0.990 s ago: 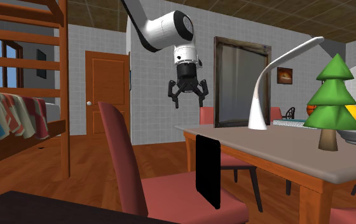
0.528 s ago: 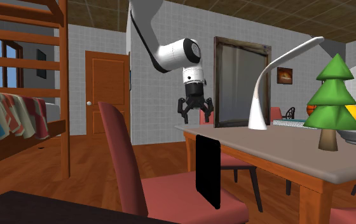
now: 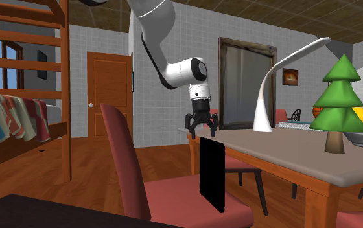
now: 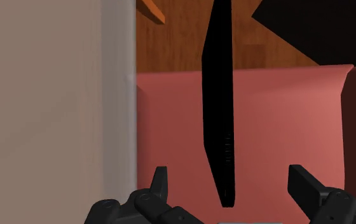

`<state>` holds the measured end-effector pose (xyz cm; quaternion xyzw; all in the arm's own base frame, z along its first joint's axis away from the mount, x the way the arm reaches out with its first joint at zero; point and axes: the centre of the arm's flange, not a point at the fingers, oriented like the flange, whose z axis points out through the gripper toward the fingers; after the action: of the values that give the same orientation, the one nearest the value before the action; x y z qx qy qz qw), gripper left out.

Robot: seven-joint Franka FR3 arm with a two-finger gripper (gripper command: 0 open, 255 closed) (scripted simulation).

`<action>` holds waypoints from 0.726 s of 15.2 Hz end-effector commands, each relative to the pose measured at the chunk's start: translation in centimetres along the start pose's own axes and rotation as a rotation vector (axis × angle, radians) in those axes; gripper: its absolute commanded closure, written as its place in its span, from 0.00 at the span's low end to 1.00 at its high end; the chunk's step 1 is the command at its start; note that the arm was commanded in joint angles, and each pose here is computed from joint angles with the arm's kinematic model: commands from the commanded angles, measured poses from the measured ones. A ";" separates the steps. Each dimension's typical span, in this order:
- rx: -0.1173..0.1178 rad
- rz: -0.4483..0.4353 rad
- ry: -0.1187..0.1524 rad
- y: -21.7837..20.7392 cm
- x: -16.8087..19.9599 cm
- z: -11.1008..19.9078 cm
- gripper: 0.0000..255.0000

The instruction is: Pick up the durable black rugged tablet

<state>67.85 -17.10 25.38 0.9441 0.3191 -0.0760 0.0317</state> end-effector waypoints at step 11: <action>0.000 -0.001 0.000 -0.1 0.4 1.7 1.00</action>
<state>67.89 -17.00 23.68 0.9441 0.3194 -0.0757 0.0318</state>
